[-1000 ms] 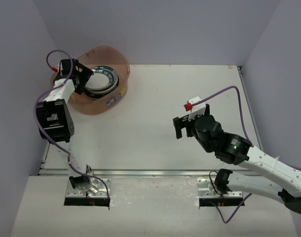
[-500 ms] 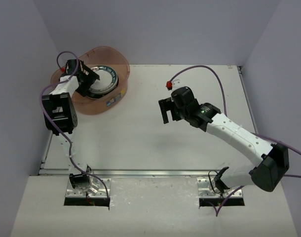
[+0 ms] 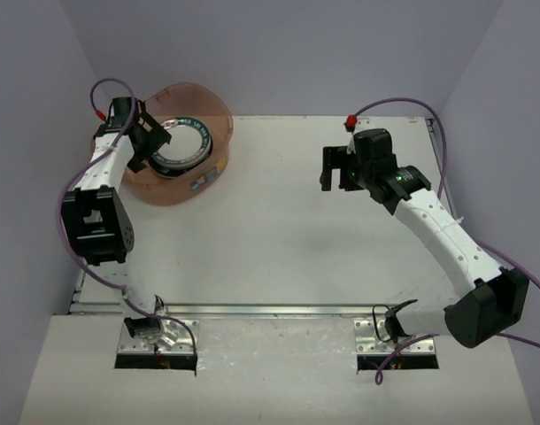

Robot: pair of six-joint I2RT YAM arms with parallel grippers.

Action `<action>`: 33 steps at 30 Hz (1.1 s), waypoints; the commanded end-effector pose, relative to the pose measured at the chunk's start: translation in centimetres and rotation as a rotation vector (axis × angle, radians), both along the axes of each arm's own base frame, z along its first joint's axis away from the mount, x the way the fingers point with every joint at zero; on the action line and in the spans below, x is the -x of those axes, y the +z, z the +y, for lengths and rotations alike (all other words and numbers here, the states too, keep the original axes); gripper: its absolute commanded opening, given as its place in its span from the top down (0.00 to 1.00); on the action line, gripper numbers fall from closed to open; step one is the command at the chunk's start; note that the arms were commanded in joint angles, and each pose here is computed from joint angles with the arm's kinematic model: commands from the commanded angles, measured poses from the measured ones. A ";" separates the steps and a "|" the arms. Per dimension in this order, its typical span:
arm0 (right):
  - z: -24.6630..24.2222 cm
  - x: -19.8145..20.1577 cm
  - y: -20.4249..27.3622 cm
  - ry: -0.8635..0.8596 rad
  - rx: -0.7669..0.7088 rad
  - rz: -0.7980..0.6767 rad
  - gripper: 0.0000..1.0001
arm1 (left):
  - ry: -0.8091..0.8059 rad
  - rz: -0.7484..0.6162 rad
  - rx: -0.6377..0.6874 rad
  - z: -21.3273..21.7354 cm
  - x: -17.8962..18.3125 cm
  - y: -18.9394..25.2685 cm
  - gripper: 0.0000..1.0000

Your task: Place the plates into the plastic bin on the countertop

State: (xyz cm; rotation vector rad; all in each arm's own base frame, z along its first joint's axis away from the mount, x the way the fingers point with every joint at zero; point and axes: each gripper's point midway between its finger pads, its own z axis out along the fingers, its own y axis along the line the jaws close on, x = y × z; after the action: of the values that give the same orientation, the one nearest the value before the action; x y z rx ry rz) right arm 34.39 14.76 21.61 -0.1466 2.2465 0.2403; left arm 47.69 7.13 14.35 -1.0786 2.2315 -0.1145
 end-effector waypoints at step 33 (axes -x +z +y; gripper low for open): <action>-11.1 11.7 0.5 -0.149 0.156 -0.204 0.01 | -0.459 -0.606 -0.332 -9.4 21.0 10.7 0.00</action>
State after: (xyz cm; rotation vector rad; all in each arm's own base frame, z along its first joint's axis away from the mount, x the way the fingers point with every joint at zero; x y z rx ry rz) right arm 22.30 3.86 21.63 -0.0981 2.1014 -0.0237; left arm 26.15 -2.40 22.18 -0.2986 1.9177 -0.2248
